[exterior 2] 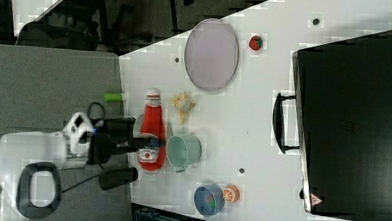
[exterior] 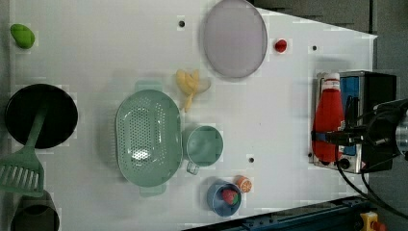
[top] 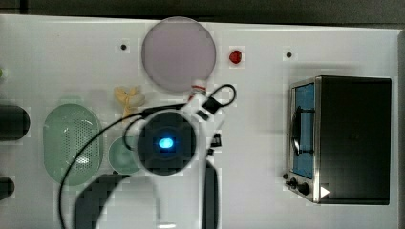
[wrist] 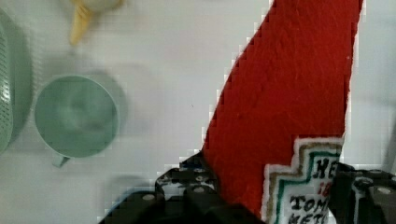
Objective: Pick Ketchup from the table and place it in strainer.
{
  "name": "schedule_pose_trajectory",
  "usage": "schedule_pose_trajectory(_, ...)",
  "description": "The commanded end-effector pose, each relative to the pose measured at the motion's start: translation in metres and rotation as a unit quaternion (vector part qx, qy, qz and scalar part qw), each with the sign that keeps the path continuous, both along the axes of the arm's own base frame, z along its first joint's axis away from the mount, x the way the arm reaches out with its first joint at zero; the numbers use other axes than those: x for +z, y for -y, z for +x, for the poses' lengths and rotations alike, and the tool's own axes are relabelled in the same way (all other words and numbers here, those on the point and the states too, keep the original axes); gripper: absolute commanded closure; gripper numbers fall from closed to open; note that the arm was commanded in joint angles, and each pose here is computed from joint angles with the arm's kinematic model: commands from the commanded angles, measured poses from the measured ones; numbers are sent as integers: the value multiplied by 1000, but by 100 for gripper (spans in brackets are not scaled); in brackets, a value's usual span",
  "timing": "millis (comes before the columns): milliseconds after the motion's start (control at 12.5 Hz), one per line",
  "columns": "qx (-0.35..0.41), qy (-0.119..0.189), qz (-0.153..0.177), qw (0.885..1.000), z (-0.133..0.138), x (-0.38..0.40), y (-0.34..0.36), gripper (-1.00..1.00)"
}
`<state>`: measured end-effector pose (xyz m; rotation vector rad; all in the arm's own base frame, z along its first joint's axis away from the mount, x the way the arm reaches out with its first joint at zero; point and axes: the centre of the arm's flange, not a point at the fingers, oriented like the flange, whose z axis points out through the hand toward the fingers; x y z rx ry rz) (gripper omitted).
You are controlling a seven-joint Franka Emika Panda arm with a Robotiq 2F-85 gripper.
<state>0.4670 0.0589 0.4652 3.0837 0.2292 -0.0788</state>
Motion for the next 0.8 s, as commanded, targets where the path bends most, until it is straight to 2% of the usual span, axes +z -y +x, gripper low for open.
schedule_pose_trajectory(80,8,-12,-8,1000,-2,-3,-68,-26)
schedule_pose_trajectory(400,-51,6,-11,999,-16,-12,-140,-26)
schedule_pose_trajectory(640,-47,36,13,998,-24,-34,-204,-26)
schedule_pose_trajectory(800,-80,35,34,996,-29,-58,-238,-26)
